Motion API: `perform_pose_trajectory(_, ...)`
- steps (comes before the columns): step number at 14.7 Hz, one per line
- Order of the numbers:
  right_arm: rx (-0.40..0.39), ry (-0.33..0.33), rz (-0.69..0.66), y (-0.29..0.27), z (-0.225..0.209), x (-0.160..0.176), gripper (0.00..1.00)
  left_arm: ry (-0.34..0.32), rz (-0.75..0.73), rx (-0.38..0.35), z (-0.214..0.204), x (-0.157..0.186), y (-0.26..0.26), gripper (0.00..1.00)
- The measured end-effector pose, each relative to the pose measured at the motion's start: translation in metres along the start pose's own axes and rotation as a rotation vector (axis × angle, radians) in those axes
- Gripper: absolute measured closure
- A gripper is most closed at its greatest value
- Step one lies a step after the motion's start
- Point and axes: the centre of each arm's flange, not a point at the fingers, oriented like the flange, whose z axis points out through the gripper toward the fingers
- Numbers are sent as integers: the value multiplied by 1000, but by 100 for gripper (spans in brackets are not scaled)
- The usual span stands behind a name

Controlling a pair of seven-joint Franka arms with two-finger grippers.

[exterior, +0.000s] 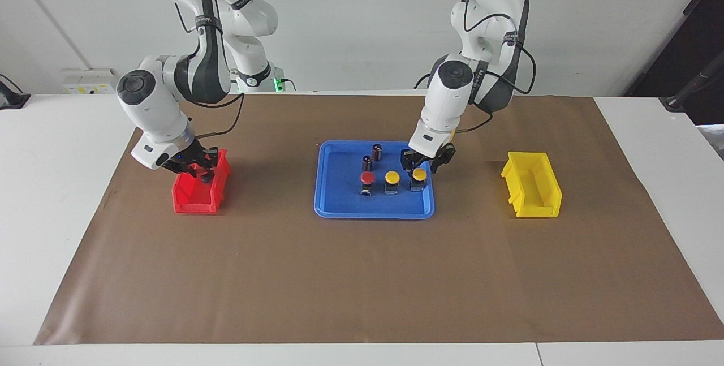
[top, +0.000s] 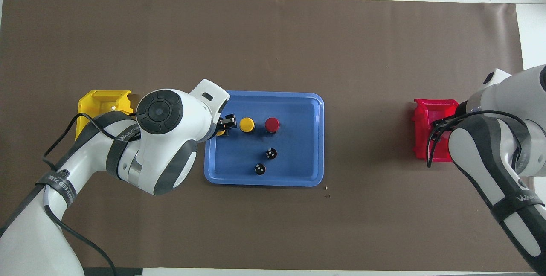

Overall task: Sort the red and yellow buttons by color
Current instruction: 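Grasp the yellow button nearest the yellow bin with the left gripper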

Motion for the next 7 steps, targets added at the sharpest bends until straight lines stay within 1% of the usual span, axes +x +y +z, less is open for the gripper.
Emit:
perform_pose_trajectory(1, -1, 4, -3, 4, 1, -3, 60, -2, 0, 1, 3, 0, 0, 30)
perform_pose_trajectory(2, -1, 7, -6, 8, 1, -6, 60, -3, -1, 2, 5, 1, 0, 35)
perform_pose_trajectory(3, -1, 9, -6, 10, 1, -7, 60, -4, -1, 2, 7, 1, 0, 35)
perform_pose_trajectory(4, -1, 9, -6, 11, 1, -8, 60, -5, -1, 3, 8, 1, 0, 40)
perform_pose_trajectory(5, -1, 9, -7, 10, 0, -8, 60, -6, -2, 3, 9, 1, 0, 54)
perform_pose_trajectory(6, -1, 9, -7, 10, 1, -8, 60, -6, -2, 4, 9, 1, 0, 59)
perform_pose_trajectory(7, -1, 8, -7, 10, 1, -8, 60, -6, -2, 4, 9, 1, 0, 59)
